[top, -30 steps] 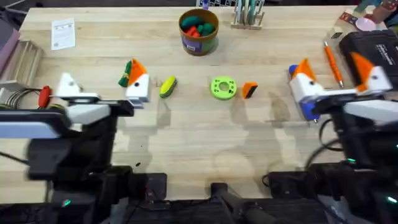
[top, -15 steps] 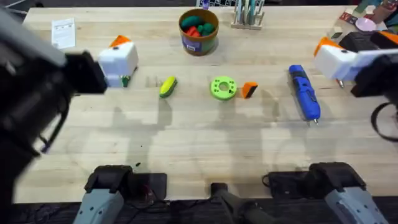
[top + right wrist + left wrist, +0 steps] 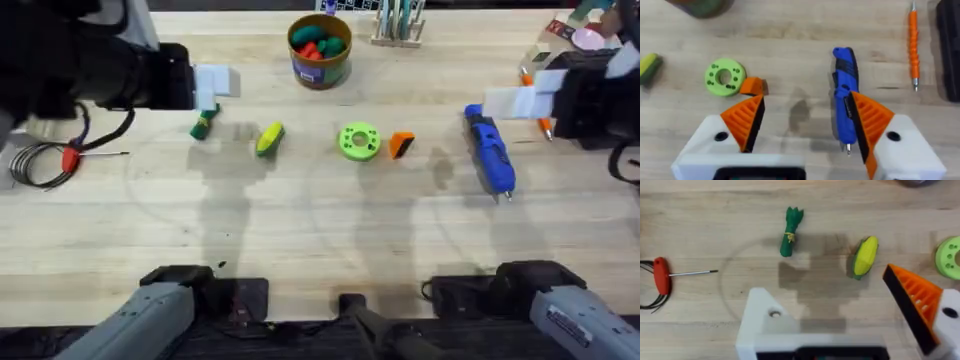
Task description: Pick up the gripper from the table and insert it into the empty holder that is missing its gripper. Then pick up a screw, insert it into the mounting hole, and use the screwdriver to tighten it. Finally, clean up the table by picking up the vegetable and placing it into the bucket.
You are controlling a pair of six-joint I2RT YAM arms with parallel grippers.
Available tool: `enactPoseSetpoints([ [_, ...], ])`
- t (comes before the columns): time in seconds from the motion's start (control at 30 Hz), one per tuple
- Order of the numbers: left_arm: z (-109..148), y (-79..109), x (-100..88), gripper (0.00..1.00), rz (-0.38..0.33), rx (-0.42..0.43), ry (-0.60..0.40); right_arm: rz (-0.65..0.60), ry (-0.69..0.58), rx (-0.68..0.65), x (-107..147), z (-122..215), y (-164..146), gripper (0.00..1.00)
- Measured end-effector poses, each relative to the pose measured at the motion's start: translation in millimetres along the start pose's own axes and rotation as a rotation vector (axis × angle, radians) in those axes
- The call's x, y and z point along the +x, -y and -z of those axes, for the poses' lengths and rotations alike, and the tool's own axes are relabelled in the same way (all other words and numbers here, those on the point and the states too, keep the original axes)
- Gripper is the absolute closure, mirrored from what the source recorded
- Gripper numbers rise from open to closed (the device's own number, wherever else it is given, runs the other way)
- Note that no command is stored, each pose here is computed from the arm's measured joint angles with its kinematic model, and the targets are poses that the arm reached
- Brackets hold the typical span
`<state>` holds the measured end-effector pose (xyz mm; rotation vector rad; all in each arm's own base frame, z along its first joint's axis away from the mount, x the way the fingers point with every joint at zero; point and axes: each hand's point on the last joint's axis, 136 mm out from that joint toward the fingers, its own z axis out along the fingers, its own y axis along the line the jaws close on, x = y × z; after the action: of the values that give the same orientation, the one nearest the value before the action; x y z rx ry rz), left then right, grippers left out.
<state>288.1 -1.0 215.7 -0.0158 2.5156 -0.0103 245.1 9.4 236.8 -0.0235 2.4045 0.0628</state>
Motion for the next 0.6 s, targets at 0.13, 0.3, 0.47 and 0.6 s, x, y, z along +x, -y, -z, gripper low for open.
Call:
enactPoseSetpoints([
  [0.13, -17, -0.1, 5.6, 0.016, 0.0, -0.001, -0.069, -0.003, -0.062, 0.0, 8, -9, 0, 0.01],
  [0.3, -23, -0.8, 11.0, 0.015, 0.0, -0.005, -0.106, -0.003, -0.069, 0.0, 8, -11, 1, 0.01],
  [0.47, -22, 5.5, 8.4, 0.015, -0.025, 0.02, -0.097, -0.003, -0.068, 0.0, 8, -11, 0, 0.01],
  [0.6, -24, 29.0, 10.9, 0.015, -0.107, 0.066, -0.141, -0.003, -0.067, 0.0, 8, -11, 0, 0.01],
])
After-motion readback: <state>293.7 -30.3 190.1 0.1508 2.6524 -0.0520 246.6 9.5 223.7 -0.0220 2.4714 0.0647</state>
